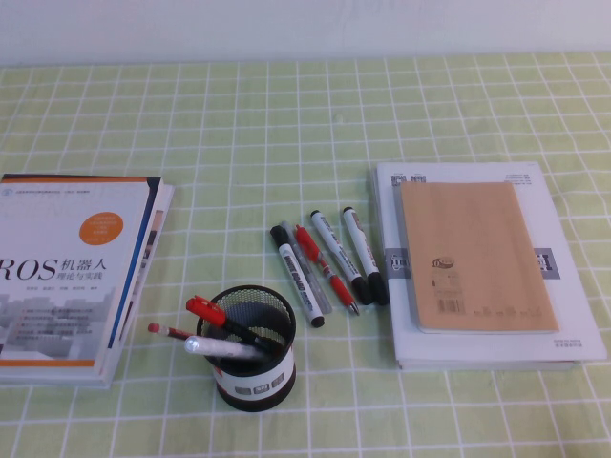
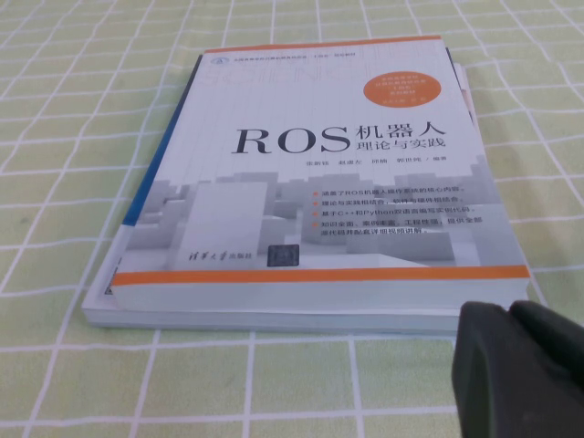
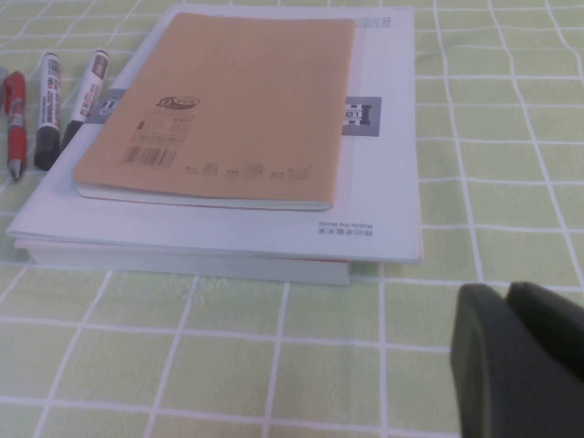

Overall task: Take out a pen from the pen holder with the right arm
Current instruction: 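Take a marker out of the pen holder and lay it on the table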

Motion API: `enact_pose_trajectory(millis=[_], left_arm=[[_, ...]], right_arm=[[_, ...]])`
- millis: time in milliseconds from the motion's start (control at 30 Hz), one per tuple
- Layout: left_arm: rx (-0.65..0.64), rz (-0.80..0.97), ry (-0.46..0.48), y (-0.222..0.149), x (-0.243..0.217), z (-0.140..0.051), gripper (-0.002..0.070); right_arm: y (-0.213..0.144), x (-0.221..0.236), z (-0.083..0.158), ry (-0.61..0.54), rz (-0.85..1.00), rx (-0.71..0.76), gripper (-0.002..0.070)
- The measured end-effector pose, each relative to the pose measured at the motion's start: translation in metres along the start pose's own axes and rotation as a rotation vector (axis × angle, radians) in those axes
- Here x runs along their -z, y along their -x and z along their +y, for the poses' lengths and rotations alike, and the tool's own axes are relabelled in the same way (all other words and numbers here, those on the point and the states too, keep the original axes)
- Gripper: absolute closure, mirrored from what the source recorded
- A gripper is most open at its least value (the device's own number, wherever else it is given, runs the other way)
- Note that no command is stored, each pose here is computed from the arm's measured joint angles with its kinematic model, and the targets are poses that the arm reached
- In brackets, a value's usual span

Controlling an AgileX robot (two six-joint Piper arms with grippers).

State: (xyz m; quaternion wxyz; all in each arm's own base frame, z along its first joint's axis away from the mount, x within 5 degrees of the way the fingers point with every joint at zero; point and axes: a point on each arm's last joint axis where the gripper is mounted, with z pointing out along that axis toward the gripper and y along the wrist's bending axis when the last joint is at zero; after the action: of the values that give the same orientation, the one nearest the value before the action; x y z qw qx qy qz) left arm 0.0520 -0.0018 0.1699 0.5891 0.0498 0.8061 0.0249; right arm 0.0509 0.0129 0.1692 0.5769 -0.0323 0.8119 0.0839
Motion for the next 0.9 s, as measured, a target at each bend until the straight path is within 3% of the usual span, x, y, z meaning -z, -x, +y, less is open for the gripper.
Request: enact_pose_trajectory(millis=[200,667,900], left_arm=[[0.000,0.000,0.000,0.000,0.000,0.000,0.0681],[0.000,0.000,0.000,0.000,0.000,0.000,0.0681],[0.000,0.000,0.000,0.000,0.000,0.000,0.0681]], right_arm=[[0.000,0.000,0.000,0.005,-0.003,-0.013,0.0689],[0.020,0.002,0.006,0.109,-0.201,-0.426,0.0689],[0.021,0.003,0.005,0.115,-0.219,-0.468,0.0689]])
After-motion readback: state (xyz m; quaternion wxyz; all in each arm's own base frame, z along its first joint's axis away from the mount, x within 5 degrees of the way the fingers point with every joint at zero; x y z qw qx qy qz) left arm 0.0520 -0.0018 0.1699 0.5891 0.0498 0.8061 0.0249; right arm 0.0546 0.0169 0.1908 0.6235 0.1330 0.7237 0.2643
